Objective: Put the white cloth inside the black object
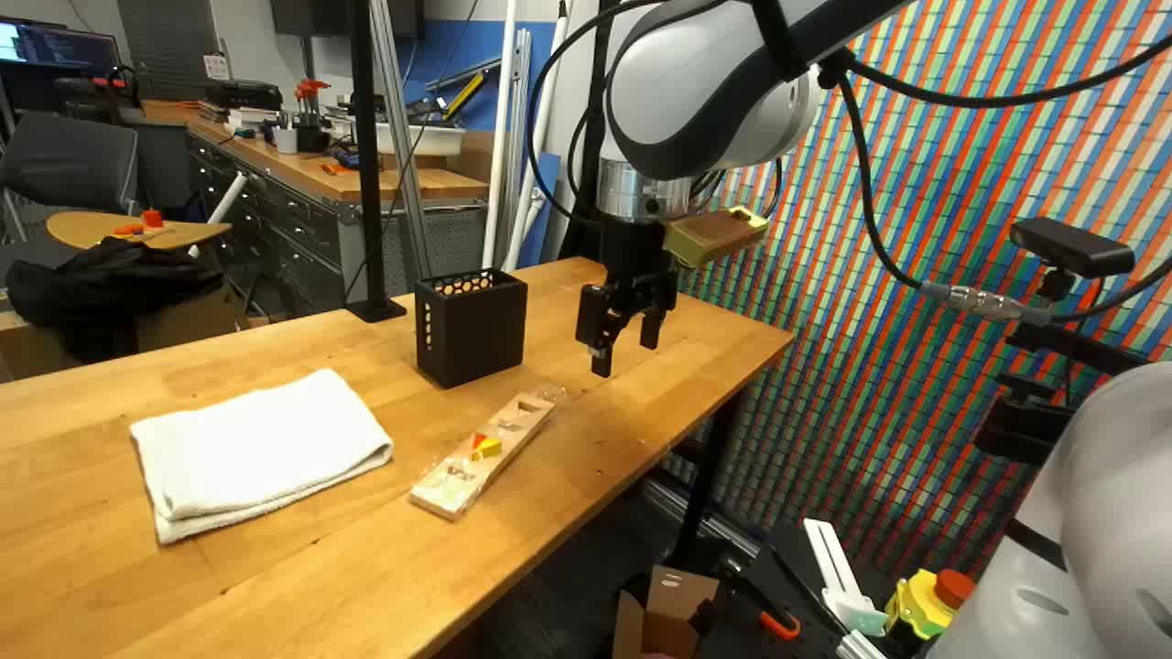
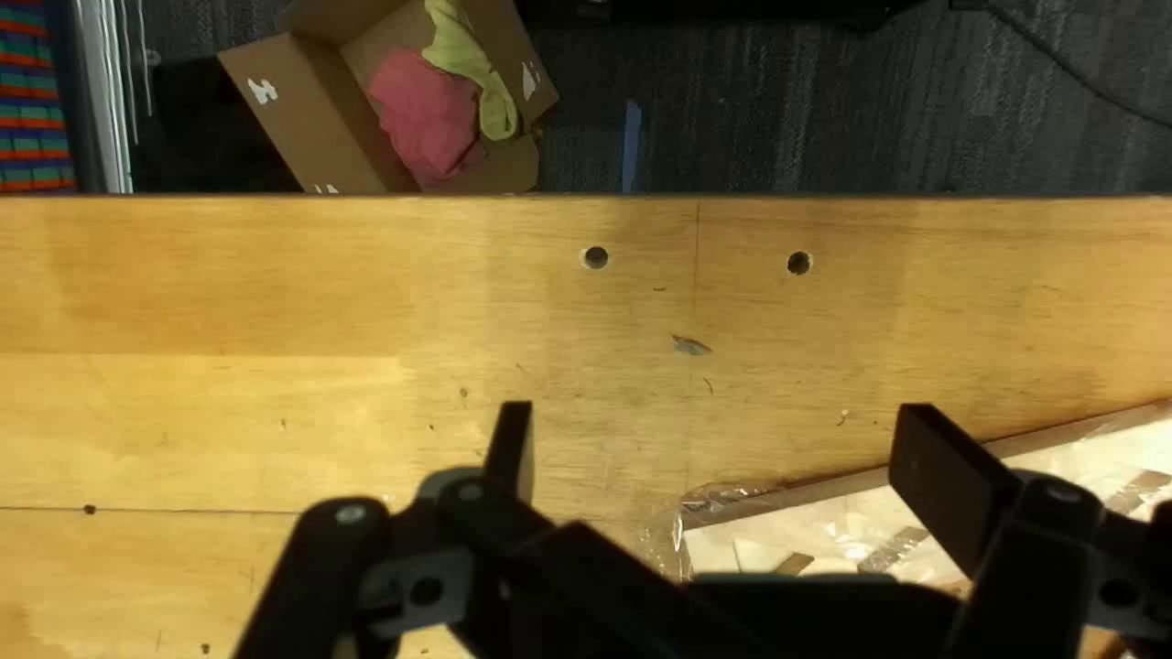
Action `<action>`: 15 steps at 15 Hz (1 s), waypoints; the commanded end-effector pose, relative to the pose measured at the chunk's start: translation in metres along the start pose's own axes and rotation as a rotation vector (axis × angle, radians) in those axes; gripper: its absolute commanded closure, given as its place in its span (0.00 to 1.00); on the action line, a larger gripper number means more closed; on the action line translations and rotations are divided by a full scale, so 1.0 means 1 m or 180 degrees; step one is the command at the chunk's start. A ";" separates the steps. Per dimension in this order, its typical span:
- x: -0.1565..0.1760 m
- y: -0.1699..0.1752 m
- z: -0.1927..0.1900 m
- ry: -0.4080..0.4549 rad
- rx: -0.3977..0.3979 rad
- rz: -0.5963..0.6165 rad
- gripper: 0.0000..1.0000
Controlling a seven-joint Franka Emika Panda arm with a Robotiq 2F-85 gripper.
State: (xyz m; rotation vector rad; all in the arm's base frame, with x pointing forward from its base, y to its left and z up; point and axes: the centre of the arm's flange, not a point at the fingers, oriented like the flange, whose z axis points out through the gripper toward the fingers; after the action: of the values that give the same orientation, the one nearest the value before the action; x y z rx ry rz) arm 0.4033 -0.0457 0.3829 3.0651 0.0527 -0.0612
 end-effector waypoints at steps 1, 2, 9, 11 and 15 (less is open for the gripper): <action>0.001 0.000 -0.001 0.0009 -0.0001 0.0001 0.00; 0.001 0.000 -0.003 0.0020 -0.0002 0.0002 0.00; 0.015 -0.011 -0.003 -0.0005 -0.0043 -0.0082 0.00; 0.030 -0.028 -0.005 -0.0002 -0.0099 -0.0167 0.00; 0.074 -0.085 -0.015 0.0075 -0.0210 -0.0375 0.00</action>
State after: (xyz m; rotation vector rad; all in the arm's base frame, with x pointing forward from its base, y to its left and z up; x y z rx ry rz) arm 0.4309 0.0042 0.3827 3.0335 0.1820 -0.0589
